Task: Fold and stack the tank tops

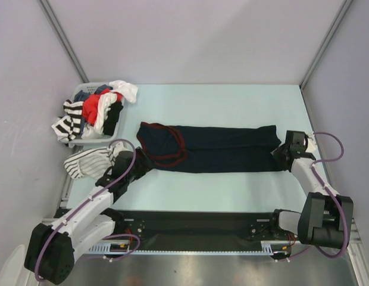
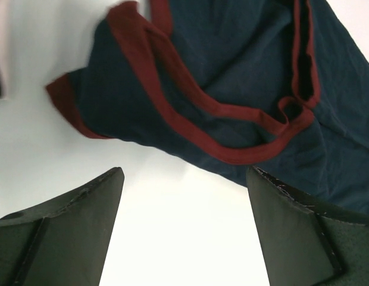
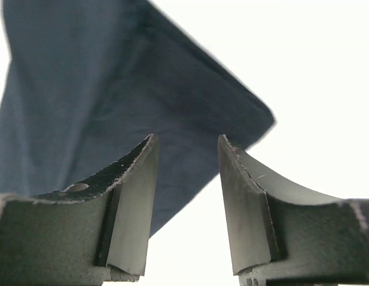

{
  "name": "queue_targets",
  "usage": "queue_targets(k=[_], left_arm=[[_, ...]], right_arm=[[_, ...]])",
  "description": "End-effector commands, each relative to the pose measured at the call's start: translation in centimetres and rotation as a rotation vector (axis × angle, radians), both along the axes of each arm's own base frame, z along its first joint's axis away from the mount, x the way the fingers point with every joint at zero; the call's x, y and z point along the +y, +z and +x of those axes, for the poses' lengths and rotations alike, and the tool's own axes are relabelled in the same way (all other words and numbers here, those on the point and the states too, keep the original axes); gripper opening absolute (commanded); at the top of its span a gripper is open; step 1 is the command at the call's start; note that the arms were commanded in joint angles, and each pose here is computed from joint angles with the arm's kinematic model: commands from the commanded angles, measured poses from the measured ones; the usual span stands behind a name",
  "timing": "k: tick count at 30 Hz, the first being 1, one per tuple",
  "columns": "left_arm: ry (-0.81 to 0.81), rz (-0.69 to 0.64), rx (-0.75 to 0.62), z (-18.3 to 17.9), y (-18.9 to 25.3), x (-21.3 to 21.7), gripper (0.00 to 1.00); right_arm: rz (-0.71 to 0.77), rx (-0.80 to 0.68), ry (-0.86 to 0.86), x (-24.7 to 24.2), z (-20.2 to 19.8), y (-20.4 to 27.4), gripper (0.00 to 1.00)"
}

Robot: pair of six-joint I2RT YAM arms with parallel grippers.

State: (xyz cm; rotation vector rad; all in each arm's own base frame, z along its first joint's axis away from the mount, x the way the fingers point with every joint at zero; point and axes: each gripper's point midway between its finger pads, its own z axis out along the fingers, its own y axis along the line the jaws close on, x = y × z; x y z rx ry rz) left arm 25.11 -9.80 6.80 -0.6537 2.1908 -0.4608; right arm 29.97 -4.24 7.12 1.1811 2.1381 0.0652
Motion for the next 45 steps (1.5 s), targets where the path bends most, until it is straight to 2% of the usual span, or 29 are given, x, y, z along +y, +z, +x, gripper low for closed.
queue_targets(k=[1, 5, 13, 15, 16, 19, 21, 22, 23, 28, 35, 36, 38, 40, 41, 43, 44, 45], left_arm=[[0.014, -0.055, -0.045, 1.2, 0.8, -1.5, 0.89], [0.026, -0.050, -0.034, 1.7, 0.1, -1.6, 0.90], [0.062, -0.023, -0.025, 2.9, -1.5, -1.4, 0.90], [0.059, -0.019, -0.024, 3.4, -1.6, -1.6, 0.90], [0.056, -0.011, -0.001, 3.5, -2.3, -1.7, 0.91], [0.052, -0.012, 0.014, 4.0, -3.0, -2.1, 0.91], [0.062, -0.007, 0.010, 4.6, -3.1, -2.1, 0.90], [0.073, 0.005, 0.019, 4.8, -3.5, -1.9, 0.90], [0.077, 0.007, 0.019, 5.1, -3.5, -1.8, 0.90], [0.105, 0.034, 0.036, 7.6, -3.9, -0.9, 0.88], [0.109, 0.026, 0.050, 12.6, -3.5, -1.5, 0.89], [0.100, 0.010, 0.025, 14.2, -2.4, -2.2, 0.89], [0.086, 0.026, 0.057, 15.3, -3.3, -2.7, 0.88], [0.074, 0.041, 0.044, 18.0, -2.6, -3.7, 0.88], [0.069, 0.035, 0.018, 20.0, -0.9, -4.5, 0.88], [0.042, 0.041, 0.038, 21.6, -1.8, -5.4, 0.88], [0.030, 0.024, -0.008, 23.8, 0.3, -6.4, 0.87], [0.005, 0.049, 0.032, 24.5, -1.3, -6.9, 0.86]], right_arm=[[0.015, 0.059, -0.108, -1.1, -2.2, -1.2, 0.50], [0.104, 0.075, -0.086, -0.5, -3.2, -3.5, 0.49], [0.209, 0.084, -0.074, 0.2, -2.5, -6.1, 0.46], [0.219, 0.084, -0.088, 0.3, -2.5, -6.5, 0.39], [0.218, 0.088, -0.090, 0.3, -2.7, -6.7, 0.31], [0.206, 0.088, -0.100, 0.1, -2.8, -6.8, 0.22], [0.200, 0.090, -0.099, 0.0, -2.9, -6.7, 0.12], [0.197, 0.086, -0.095, 0.0, -2.9, -6.6, 0.03], [0.200, 0.083, -0.085, 0.3, -2.9, -6.5, 0.00], [0.196, 0.103, -0.049, 1.6, -3.7, -6.5, 0.00], [0.283, 0.184, 0.106, 8.6, -5.9, -7.2, 0.00], [0.279, 0.201, 0.166, 10.4, -6.6, -7.2, 0.00], [0.255, 0.221, 0.181, 11.7, -7.6, -7.2, 0.00], [0.241, 0.223, 0.248, 13.9, -8.9, -6.9, 0.00], [0.262, 0.234, 0.241, 14.7, -9.6, -6.8, 0.00], [0.272, 0.237, 0.327, 17.3, -11.4, -6.4, 0.00], [0.292, 0.252, 0.321, 18.3, -12.4, -6.3, 0.00], [0.299, 0.252, 0.340, 19.1, -13.1, -6.1, 0.00]])
